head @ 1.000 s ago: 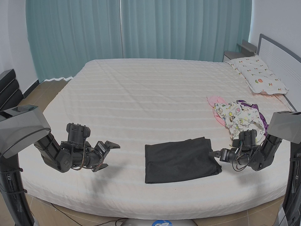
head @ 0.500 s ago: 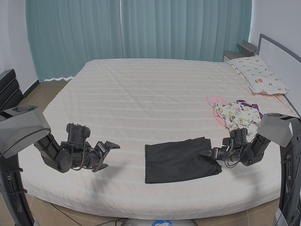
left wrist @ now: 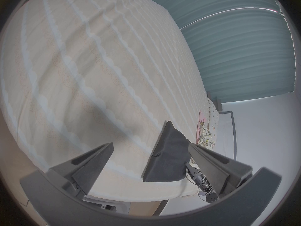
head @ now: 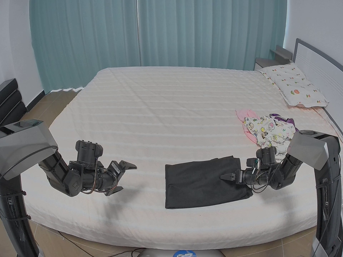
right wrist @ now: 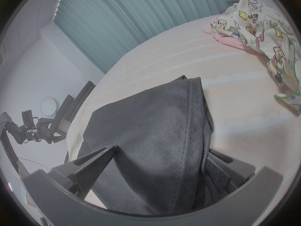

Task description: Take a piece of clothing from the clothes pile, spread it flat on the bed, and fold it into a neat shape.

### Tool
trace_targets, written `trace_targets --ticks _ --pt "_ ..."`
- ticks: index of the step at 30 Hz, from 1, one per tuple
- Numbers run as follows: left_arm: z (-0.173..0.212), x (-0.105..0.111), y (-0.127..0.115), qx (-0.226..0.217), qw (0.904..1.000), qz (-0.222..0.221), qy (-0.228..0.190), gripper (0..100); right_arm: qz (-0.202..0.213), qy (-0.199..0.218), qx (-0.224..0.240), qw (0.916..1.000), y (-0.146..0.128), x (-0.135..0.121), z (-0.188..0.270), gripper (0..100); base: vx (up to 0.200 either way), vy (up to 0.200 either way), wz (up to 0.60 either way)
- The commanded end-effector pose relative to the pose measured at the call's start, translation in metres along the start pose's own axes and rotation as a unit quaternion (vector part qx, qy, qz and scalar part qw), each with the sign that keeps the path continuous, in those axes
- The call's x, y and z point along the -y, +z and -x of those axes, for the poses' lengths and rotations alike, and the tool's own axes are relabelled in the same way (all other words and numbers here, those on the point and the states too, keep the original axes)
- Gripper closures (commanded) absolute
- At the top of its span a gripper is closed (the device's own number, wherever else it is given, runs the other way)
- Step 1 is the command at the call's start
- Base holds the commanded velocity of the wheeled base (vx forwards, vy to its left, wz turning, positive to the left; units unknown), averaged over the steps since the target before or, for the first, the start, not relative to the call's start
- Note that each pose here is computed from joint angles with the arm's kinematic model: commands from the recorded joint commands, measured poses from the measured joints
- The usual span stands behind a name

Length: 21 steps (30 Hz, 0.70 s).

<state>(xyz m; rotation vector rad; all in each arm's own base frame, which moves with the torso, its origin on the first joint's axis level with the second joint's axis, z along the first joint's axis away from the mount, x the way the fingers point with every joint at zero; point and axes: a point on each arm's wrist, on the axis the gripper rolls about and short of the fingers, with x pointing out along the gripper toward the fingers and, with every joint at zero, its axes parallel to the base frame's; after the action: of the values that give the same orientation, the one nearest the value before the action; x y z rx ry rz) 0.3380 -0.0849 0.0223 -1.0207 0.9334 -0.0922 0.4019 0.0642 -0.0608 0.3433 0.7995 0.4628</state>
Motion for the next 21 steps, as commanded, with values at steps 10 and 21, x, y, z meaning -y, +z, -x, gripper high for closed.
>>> trace_targets --ticks 10,21 --pt "0.000 0.000 0.000 0.000 1.0000 0.000 0.000 0 -0.023 0.004 -0.009 0.9997 0.005 -0.001 -0.001 100 0.000 0.000 0.00" --pt "0.000 -0.001 0.000 0.000 1.0000 -0.001 0.001 0 -0.087 -0.007 -0.012 0.9961 0.000 -0.006 0.025 100 0.000 0.000 0.00"
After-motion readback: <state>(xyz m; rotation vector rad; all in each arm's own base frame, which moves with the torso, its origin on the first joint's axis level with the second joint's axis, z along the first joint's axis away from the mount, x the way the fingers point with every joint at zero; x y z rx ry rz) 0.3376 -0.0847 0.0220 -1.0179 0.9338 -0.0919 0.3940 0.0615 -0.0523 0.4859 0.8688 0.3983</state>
